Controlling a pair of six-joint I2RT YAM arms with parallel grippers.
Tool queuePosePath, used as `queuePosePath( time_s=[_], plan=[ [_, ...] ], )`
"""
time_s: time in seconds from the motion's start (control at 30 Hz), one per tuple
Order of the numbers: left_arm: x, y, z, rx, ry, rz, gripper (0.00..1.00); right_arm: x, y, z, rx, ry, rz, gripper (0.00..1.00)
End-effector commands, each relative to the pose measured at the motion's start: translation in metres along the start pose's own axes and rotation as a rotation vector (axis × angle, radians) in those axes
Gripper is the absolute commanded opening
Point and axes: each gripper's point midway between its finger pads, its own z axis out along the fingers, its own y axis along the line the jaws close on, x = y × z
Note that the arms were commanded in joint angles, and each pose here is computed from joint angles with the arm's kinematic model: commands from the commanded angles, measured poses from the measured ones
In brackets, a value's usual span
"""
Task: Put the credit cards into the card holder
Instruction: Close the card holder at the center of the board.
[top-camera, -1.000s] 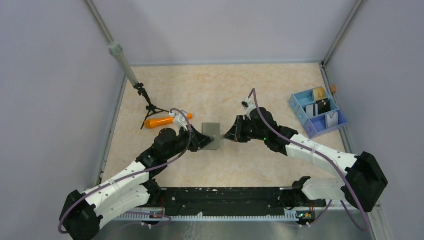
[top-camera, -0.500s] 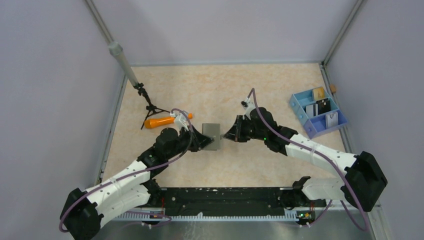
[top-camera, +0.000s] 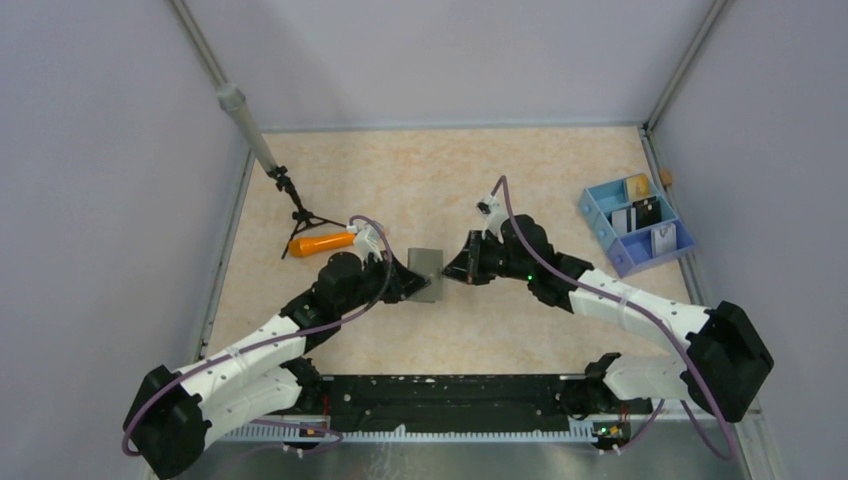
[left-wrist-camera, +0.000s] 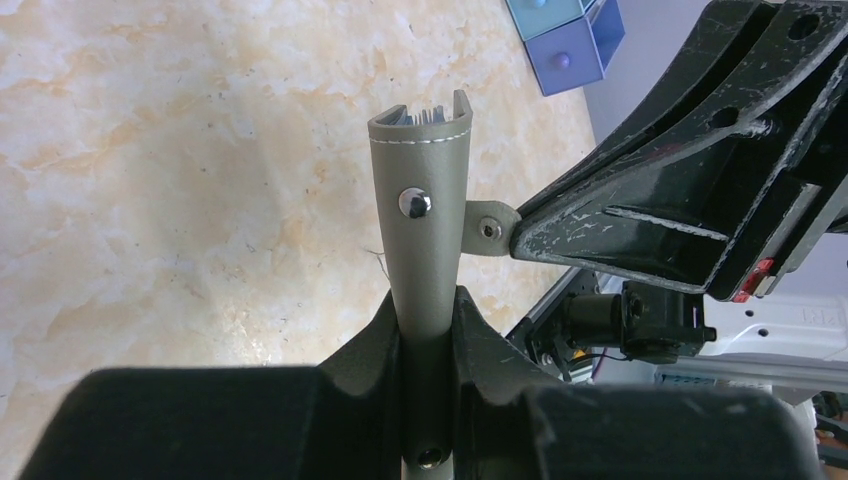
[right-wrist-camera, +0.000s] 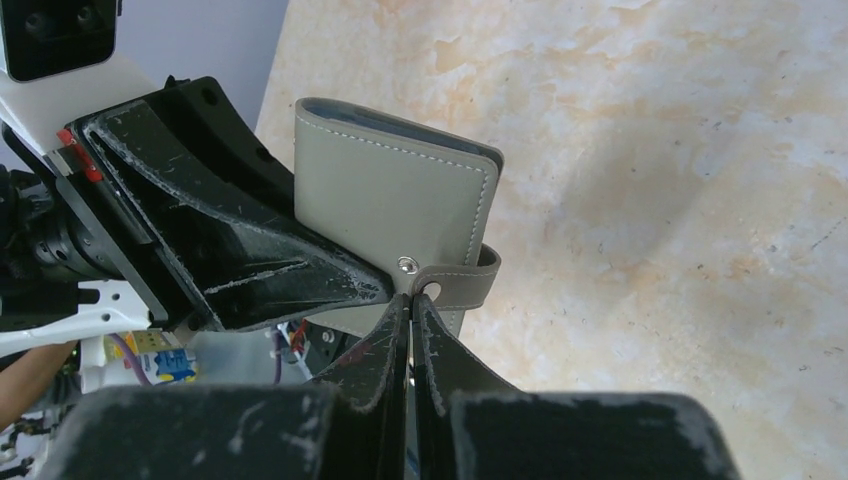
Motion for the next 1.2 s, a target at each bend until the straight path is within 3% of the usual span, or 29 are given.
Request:
queuePosePath(
  time_s=[0.0,0.73,1.17],
  plan=[
    [-0.019,-0.028,0.0,0.086,-0.044,0.029,0.0,-0.003,0.023,0.004,-0.103,-0.019,-0.03,0.0],
    [-0.015,-0.028,0.003,0.096,-0.027,0.021,0.0,0.01,0.031,0.014,-0.14,0.02,-0.033,0.0],
    [-0.013,-0.036,-0.002,0.156,-0.032,0.028,0.0,0.012,0.006,0.018,-0.044,-0.018,-0.001,0.0]
  ],
)
